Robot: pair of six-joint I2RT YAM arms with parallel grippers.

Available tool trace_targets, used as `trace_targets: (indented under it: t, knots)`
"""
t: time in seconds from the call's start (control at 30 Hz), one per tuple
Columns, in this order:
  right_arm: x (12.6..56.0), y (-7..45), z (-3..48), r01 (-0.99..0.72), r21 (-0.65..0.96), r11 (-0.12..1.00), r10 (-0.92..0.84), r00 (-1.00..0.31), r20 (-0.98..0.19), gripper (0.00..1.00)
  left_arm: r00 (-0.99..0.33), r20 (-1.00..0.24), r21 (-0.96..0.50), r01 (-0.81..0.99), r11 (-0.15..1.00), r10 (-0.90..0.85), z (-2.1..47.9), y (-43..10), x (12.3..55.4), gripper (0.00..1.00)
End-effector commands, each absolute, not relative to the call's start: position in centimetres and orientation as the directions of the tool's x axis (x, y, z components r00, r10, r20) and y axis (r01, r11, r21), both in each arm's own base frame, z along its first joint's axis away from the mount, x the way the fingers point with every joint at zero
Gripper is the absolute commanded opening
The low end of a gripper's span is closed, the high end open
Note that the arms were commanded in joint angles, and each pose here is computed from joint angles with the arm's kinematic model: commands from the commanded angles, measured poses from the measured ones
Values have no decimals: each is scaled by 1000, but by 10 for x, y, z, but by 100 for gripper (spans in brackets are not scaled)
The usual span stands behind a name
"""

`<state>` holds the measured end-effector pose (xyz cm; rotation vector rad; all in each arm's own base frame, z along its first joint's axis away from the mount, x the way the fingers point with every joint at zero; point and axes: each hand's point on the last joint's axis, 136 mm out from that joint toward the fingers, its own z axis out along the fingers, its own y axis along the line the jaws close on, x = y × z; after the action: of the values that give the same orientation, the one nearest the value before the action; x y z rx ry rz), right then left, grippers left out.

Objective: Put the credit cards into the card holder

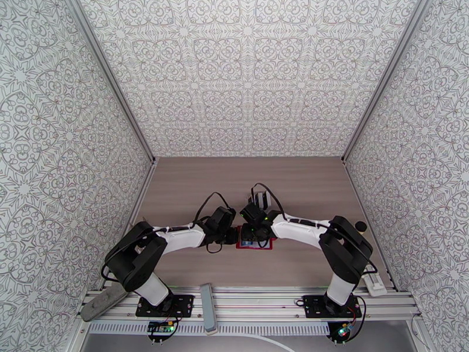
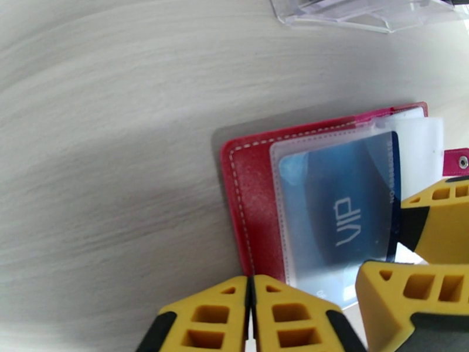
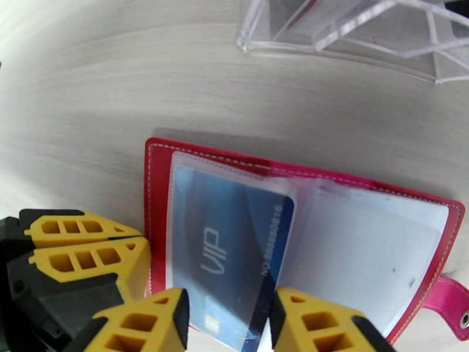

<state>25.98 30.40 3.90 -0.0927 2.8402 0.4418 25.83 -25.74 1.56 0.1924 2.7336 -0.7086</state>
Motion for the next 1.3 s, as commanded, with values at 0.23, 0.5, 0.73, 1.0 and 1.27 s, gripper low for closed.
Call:
trace_targets:
  t: [0.23, 0.5, 0.73, 1.0, 1.27]
  knots:
    - [255, 324, 42, -138, 309, 941, -56, -964, -260, 41, -966, -248, -436, 177, 882, 71, -8, -250, 239, 11]
    - [250, 327, 40, -148, 303, 941, -71, -965, -253, 41, -966, -251, -438, 168, 883, 59, -8, -249, 243, 11]
    - [252, 322, 45, -141, 290, 947, -61, -961, -271, 42, -964, -260, -438, 167, 883, 53, -2, -247, 248, 11]
    - [254, 310, 57, -138, 267, 954, -53, -952, -301, 43, -958, -280, -432, 175, 885, 53, 13, -241, 258, 11]
    - [254, 290, 66, -123, 247, 961, -37, -945, -326, 43, -950, -310, -425, 180, 887, 44, 35, -236, 265, 11]
